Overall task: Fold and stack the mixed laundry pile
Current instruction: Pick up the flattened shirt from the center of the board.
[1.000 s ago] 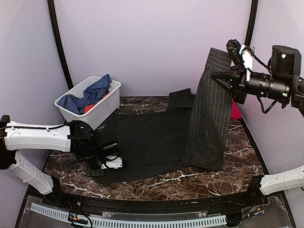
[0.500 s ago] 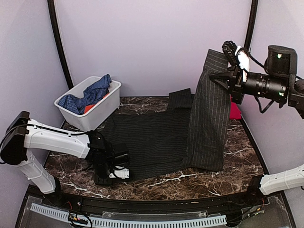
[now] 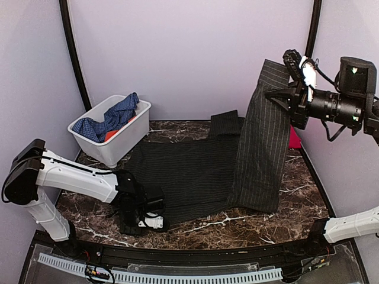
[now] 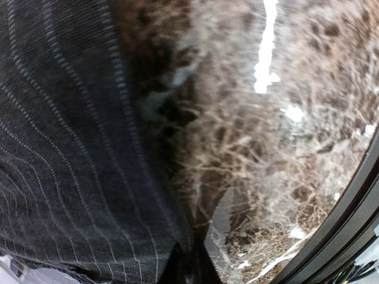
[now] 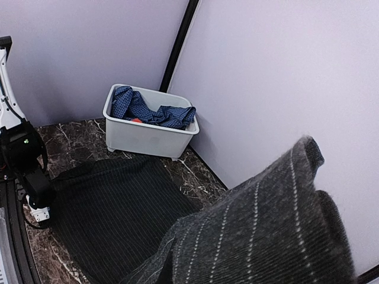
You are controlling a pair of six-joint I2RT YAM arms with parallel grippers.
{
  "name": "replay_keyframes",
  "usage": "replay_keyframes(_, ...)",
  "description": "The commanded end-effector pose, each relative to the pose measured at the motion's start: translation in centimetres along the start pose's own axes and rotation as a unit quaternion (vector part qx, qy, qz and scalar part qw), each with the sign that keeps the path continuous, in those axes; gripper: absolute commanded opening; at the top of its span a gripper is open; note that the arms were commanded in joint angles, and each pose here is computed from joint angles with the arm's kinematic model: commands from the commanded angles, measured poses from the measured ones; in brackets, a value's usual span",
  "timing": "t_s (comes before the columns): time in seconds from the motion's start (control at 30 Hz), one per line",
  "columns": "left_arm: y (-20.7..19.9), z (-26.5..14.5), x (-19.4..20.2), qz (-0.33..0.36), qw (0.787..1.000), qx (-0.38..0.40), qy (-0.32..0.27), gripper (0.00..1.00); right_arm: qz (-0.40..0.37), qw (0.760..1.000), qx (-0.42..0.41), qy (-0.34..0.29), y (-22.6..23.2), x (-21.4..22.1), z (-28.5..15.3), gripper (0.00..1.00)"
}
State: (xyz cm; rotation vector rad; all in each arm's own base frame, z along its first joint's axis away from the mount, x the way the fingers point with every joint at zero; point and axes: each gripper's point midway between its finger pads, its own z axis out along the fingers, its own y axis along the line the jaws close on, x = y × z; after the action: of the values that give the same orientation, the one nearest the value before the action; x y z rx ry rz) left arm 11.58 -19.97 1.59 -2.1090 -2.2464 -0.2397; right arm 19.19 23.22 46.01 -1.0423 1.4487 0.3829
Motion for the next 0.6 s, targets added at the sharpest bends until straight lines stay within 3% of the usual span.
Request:
replay_keyframes(0.0,0.8,-1.1,0.3,0.001,1.0,-0.028,0.0,0.0,-0.002,1.0,0.012,-0.019,-0.7,-1.2,-0.9,0.0)
replay_keyframes(0.33,1.5,-8.0,1.2,-0.021,0.993,-0.063,-0.098,0.0,-0.023,0.999,0.008,-0.028,-0.7,-2.2,-1.5,0.0)
replay_keyframes(0.57,5.0,-8.4,2.6,-0.036,0.991,-0.1,-0.08,0.0,-0.071,0.995,0.066,-0.038,-3.1,-3.0,0.2,0.0)
